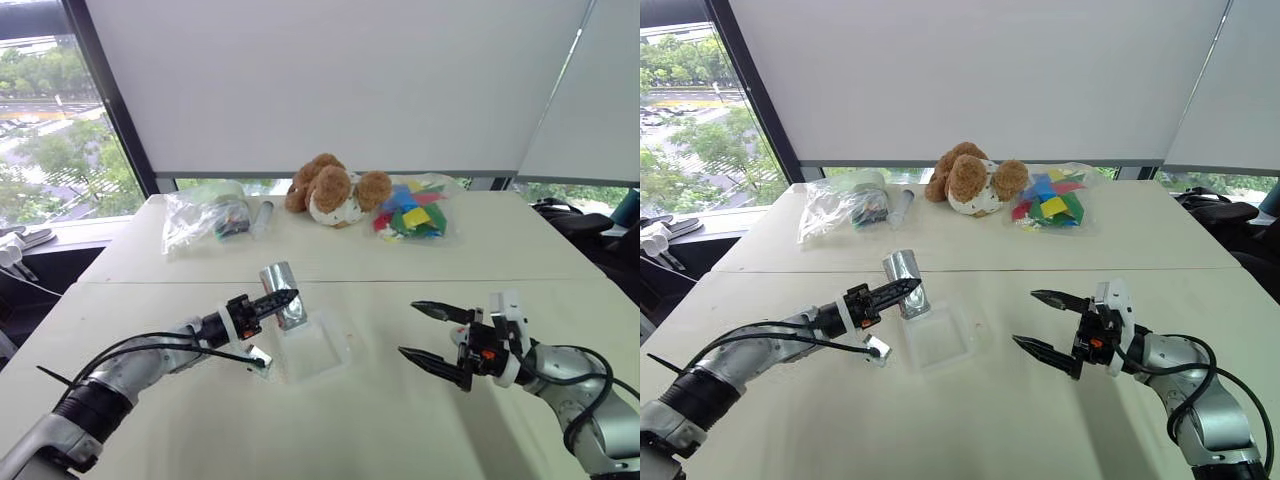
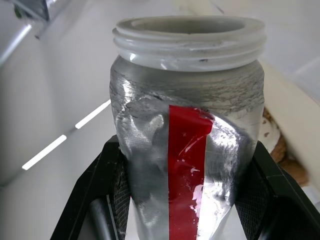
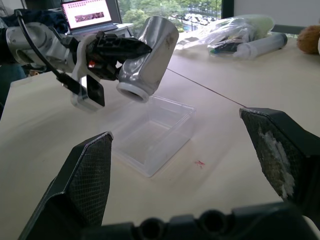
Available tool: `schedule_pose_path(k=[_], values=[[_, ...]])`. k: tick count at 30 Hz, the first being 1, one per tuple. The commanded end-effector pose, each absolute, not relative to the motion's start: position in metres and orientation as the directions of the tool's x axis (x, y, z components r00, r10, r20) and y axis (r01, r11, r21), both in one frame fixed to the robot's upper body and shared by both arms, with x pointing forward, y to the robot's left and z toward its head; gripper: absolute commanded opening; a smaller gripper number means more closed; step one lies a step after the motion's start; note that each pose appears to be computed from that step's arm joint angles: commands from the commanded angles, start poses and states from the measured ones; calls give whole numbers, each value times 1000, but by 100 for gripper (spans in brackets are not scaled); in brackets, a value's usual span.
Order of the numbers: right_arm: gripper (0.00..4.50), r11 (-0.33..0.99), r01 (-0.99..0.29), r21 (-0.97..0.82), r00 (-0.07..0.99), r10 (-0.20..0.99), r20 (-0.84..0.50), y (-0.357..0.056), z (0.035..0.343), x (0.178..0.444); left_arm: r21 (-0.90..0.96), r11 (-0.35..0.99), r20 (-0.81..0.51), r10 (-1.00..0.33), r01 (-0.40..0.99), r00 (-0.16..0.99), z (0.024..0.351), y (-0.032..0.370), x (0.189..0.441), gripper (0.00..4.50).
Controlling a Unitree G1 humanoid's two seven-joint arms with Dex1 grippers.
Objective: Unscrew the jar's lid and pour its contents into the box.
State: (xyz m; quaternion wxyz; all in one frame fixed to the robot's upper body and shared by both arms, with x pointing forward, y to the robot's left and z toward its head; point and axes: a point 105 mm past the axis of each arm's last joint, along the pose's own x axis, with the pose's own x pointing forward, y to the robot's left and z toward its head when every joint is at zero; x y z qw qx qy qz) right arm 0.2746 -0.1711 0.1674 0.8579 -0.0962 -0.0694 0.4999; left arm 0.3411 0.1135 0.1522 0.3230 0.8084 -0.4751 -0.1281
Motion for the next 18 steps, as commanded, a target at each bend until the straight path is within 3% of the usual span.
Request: schedule_pose_path(k=[1,9,12,15,18], values=[[443,482,-836,-264,484,873,62,-167,179,273,510,-305,187,-873,-805,449,170,107,343,208],[443,492,-834,-249,491,868,72,-163,177,273,353,-253,276,-892,-901,359,183,101,339,208],[443,491,-836,-244,489,869,75,-161,176,273,371,-260,274,-886,-891,373,185,101,344,208],[443,491,-837,-241,488,870,77,-161,176,274,484,-220,293,-871,-847,394,189,103,344,208],[443,494,-837,-237,490,868,77,-162,175,274,749,-72,324,-827,-659,459,187,110,341,208]])
